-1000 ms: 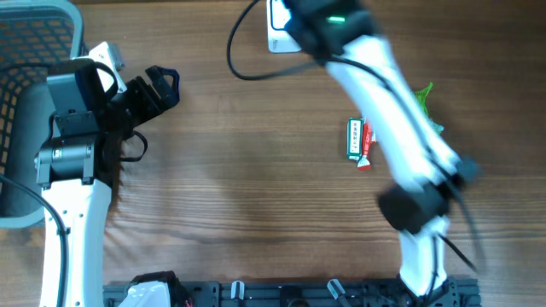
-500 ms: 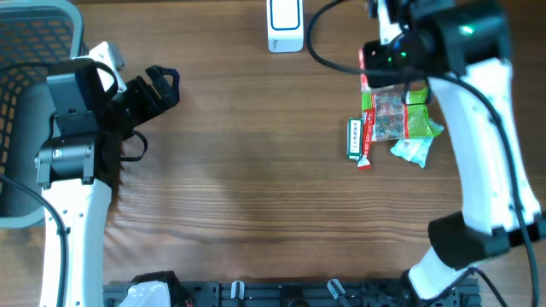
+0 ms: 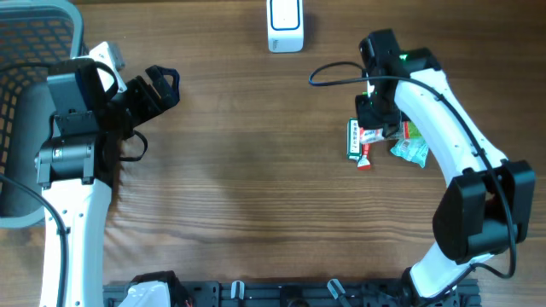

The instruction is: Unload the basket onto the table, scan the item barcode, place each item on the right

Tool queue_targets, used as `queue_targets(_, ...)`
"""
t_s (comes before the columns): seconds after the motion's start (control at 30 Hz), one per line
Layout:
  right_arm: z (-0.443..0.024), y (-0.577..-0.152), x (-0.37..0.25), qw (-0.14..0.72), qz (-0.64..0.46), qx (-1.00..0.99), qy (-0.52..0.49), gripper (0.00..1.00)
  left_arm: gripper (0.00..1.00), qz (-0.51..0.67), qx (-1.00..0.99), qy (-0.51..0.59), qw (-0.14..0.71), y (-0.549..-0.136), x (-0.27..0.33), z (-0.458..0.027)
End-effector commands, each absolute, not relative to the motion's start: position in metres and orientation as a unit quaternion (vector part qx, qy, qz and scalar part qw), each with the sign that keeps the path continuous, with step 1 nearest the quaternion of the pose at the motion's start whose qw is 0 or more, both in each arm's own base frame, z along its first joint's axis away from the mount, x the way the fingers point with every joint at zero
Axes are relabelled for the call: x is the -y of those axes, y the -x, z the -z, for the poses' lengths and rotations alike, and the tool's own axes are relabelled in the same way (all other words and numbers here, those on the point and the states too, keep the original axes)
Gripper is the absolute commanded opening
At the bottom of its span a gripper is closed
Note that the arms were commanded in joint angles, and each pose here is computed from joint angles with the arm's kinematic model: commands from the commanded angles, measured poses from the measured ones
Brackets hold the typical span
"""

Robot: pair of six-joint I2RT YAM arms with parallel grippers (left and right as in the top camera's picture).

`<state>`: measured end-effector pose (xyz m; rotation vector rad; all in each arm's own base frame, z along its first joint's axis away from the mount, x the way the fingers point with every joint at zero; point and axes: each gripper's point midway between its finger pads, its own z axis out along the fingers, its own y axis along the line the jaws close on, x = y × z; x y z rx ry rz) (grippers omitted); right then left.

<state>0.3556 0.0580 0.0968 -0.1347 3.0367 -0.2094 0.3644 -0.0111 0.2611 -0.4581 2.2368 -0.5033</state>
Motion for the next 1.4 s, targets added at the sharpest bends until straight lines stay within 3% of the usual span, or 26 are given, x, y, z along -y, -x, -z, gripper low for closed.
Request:
queue_targets(0.0, -0.092, -0.355, -0.055, 0.047, 0.074, -0.996, 0.035, 0.5, 1.0, 0.199, -0.881, 0.171, 0.393, -0.365, 0.011, -0.262)
queue_targets(0.03, -0.093, -0.356, -0.055, 0.048, 0.074, -0.995, 0.035, 0.76, 1.0, 0.199, -0.881, 0.17, 0.393, -0.365, 0.011, -0.262)
queue_targets(0.07, -0.094, -0.356, -0.055, 0.049, 0.074, -0.995, 0.035, 0.87, 1.0, 0.199, -0.881, 0.171, 0.393, -0.365, 0.011, -0.262)
queue_targets(0.17, -0.1, -0.359, -0.056, 0.055, 0.072, -0.995, 0.038, 1.0, 1.0, 0.199, -0.881, 0.171, 0.393, -0.365, 0.011, -0.262)
queue_targets(0.37, -0.126, -0.381, -0.083, 0.094, 0.006, -0.993, 0.075, 1.0, 1.0, 0.199, -0.881, 0.171, 0.393, -0.365, 0.011, -0.262)
queue_targets(1.03, -0.157, -0.455, -0.101, 0.256, -0.021, -0.964, 0.069, 1.0, 1.0, 0.199, -0.881, 0.171, 0.393, -0.365, 0.011, -0.262)
queue_targets(1.37, -0.157, -0.458, -0.101, 0.261, -0.022, -0.963, 0.069, 1.0, 1.0, 0.199, -0.881, 0.171, 0.393, -0.365, 0.011, -0.262)
